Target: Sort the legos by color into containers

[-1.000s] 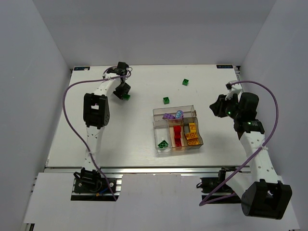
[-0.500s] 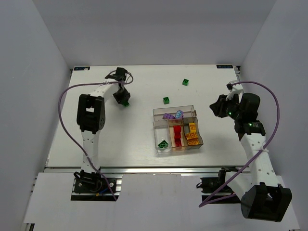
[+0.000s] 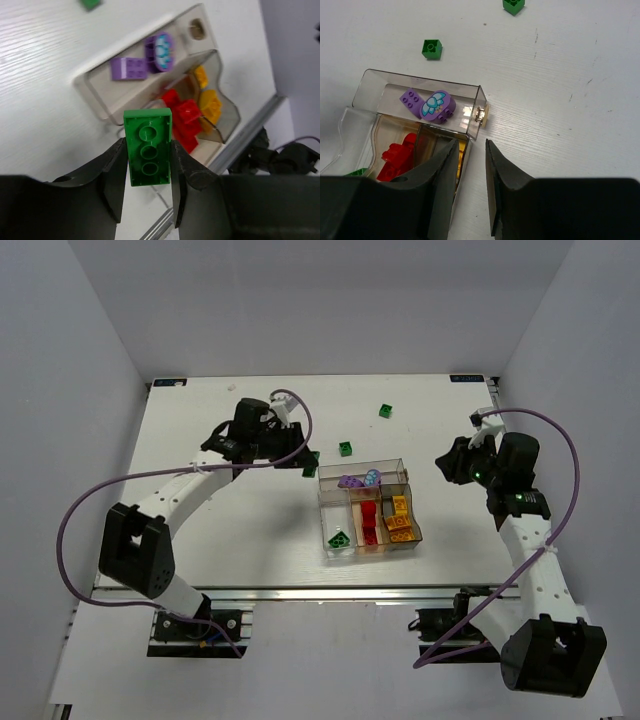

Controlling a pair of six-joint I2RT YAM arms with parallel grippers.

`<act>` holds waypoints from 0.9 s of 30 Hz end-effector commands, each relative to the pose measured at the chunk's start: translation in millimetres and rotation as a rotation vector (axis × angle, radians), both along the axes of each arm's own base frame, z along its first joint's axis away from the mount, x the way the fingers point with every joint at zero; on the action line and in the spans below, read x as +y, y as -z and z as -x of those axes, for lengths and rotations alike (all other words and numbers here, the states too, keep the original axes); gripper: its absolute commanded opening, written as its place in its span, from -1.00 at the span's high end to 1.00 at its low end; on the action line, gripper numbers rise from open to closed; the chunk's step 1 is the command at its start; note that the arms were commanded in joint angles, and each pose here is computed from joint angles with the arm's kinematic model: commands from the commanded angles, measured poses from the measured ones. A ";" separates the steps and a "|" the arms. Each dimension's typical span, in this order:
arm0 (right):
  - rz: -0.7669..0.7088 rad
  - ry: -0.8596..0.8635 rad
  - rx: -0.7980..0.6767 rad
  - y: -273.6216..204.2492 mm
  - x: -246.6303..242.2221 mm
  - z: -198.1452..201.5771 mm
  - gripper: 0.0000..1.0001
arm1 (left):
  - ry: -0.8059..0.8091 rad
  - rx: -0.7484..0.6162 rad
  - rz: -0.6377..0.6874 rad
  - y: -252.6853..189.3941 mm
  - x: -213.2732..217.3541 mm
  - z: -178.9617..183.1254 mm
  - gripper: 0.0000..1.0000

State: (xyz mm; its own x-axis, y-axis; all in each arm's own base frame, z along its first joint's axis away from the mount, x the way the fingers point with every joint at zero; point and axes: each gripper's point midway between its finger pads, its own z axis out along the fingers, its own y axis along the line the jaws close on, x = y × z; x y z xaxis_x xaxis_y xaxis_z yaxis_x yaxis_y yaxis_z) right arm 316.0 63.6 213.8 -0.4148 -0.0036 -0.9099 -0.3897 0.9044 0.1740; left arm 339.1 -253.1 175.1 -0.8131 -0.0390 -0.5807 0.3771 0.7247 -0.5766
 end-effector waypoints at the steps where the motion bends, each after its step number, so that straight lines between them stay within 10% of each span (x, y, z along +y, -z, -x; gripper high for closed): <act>1: 0.007 -0.008 -0.012 1.6 -0.9 -2.5 0.33 | 0.146 -0.034 0.081 -15.0 -26.7 21.4 1.00; 15: 0.029 0.010 -0.005 7.5 -6.0 -6.6 0.26 | 0.139 0.132 -0.112 51.0 -55.3 74.8 0.92; 20: 0.046 -0.016 -0.002 10.4 -3.5 -8.5 0.13 | 0.174 0.141 -0.141 61.8 -70.9 84.7 -0.16; 27: 0.054 -0.127 0.028 -11.8 9.8 -41.0 -0.19 | 0.160 0.082 -0.129 46.6 -77.4 75.8 -0.51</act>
State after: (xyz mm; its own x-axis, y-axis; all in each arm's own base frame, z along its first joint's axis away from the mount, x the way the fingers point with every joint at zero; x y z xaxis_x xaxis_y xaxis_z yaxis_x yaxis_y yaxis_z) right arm 336.8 65.8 190.0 -0.4993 -0.0681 -0.8637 -0.4308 0.8844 0.1793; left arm 247.7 -322.3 95.7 -0.8867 0.2004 -0.4166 0.4132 0.7477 -0.5198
